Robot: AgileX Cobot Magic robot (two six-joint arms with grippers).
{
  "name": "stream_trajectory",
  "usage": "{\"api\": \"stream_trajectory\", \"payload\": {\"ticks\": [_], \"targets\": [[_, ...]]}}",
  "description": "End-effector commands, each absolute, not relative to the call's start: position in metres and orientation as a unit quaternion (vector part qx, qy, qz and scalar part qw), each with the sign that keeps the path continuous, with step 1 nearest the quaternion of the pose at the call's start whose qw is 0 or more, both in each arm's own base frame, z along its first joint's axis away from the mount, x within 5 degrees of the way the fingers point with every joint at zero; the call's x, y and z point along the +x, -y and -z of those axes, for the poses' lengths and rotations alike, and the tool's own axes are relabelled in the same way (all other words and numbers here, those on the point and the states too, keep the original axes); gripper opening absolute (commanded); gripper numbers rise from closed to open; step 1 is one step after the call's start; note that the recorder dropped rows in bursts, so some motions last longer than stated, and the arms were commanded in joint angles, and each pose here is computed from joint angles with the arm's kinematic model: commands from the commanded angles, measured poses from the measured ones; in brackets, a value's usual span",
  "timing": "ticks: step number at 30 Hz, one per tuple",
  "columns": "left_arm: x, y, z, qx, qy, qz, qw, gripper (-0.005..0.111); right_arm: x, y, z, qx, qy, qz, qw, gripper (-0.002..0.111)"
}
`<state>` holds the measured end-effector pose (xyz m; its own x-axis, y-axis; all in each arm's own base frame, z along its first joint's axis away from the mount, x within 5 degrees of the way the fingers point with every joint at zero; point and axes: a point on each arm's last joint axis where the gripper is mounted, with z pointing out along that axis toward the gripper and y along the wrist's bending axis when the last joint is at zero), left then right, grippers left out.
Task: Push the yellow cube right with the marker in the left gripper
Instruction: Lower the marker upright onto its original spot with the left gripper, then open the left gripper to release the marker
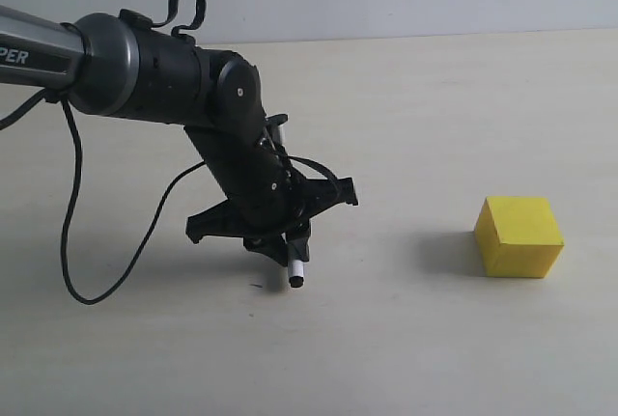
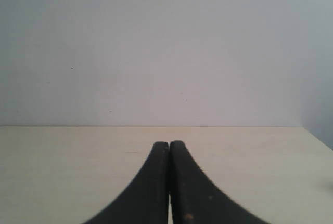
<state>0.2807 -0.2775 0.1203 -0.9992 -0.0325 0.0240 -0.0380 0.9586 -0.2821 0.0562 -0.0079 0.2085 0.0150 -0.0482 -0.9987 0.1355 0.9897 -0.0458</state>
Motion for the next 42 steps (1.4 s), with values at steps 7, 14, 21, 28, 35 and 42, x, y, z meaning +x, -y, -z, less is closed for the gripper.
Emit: {"api": "stream_trajectory", "payload": {"ticks": [7, 14, 21, 28, 35, 42], "targets": [[0.28, 0.279, -0.119, 0.014, 0.99, -0.138, 0.016, 0.0, 0.056, 0.008, -0.208, 0.033, -0.695, 0.067, 0.715, 0.0], [0.279, 0.278, -0.119, 0.013, 0.99, -0.136, 0.019, 0.0, 0.056, 0.008, -0.208, 0.033, -0.695, 0.067, 0.715, 0.0], [0.279, 0.278, -0.119, 0.012, 0.991, -0.135, 0.021, 0.003, 0.056, 0.008, -0.208, 0.033, -0.695, 0.067, 0.715, 0.0], [0.279, 0.279, -0.119, 0.012, 0.99, -0.141, 0.021, 0.041, 0.056, 0.008, -0.208, 0.033, -0.695, 0.067, 0.715, 0.0], [0.279, 0.279, -0.119, 0.01, 0.99, -0.143, 0.018, 0.046, 0.056, 0.008, -0.208, 0.033, -0.695, 0.067, 0.715, 0.0], [0.278, 0.272, -0.156, -0.016, 0.987, -0.16, -0.001, 0.019, 0.056, 0.008, -0.208, 0.033, -0.695, 0.067, 0.715, 0.0]]}}
